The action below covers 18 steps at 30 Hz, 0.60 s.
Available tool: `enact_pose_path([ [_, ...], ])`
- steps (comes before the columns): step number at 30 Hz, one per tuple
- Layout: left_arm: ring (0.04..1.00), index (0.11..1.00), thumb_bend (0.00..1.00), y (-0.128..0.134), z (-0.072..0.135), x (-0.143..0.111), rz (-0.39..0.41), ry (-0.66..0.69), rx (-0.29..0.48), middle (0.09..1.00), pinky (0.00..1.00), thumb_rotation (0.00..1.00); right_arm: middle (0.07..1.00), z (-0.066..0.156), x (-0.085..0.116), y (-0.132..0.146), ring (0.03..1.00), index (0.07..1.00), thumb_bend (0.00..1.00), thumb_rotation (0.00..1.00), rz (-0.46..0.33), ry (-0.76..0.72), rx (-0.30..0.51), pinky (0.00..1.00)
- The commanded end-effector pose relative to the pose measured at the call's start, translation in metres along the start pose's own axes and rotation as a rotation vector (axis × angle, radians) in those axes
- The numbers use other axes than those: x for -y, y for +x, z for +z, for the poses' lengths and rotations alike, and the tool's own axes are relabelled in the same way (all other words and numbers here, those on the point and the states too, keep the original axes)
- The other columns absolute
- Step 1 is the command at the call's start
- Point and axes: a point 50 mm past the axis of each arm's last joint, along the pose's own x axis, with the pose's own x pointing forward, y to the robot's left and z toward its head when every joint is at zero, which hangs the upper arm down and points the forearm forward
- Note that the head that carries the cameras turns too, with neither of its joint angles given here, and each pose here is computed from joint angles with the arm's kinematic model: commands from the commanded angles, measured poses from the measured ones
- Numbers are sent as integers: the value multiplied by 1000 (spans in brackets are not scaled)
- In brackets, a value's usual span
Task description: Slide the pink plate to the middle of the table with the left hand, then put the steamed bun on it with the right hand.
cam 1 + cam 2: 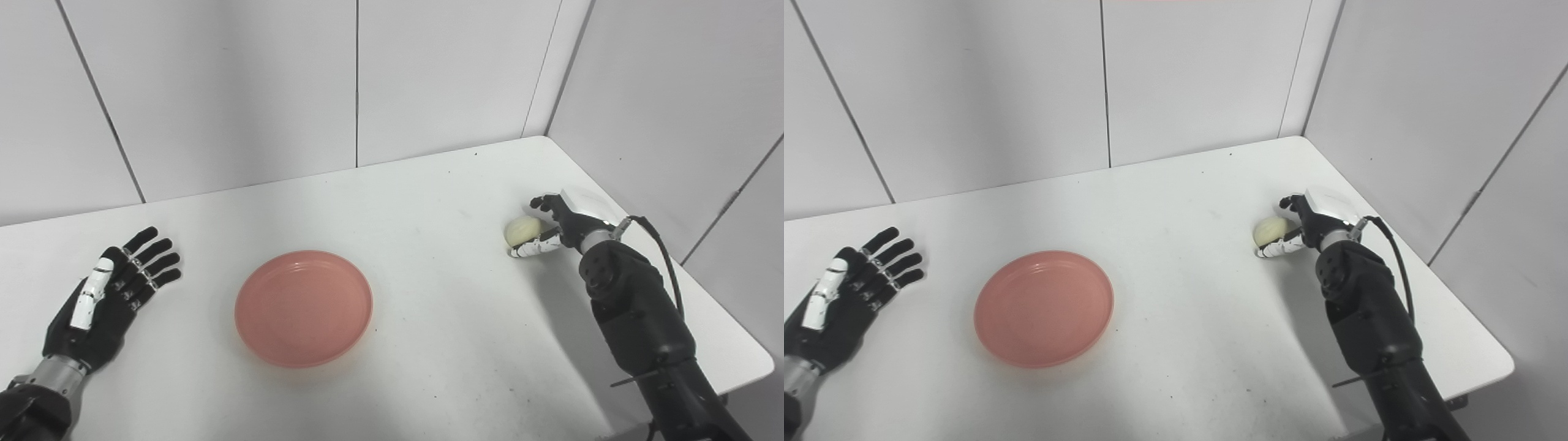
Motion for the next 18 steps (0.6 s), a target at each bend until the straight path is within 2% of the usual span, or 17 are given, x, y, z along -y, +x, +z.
enact_pose_path([
  [1,827,837,485,-37,-55,-6,68,-89,-244,848,806,801,802,7,30,5,751,781,824,308,-88,-10,18,664],
  [4,826,837,488,-37,-54,-5,70,-89,-244,847,801,797,783,9,27,9,722,775,808,279,-88,-10,24,636],
  [5,826,837,484,-37,-54,-5,68,-90,-244,847,803,797,762,9,26,11,699,762,795,242,-95,-11,31,618],
  [6,829,840,481,-37,-54,-5,67,-92,-245,849,807,800,727,9,25,12,665,735,771,162,-101,-11,36,598],
  [7,829,841,481,-37,-54,-5,66,-92,-244,850,809,801,719,8,23,14,656,728,765,141,-112,-11,43,593],
  [8,828,840,477,-37,-54,-5,65,-93,-244,850,806,803,675,7,23,16,612,692,739,67,-119,-11,48,557],
  [10,827,839,474,-37,-54,-6,65,-92,-244,849,804,805,638,6,21,19,577,658,719,16,-131,-1,53,523],
  [12,825,839,482,-37,-54,-6,65,-93,-244,848,801,792,475,6,20,22,481,548,554,2,-131,19,60,401],
  [18,827,841,476,-37,-54,-6,62,-95,-244,850,805,800,439,3,15,32,440,537,519,0,-113,24,70,379],
])
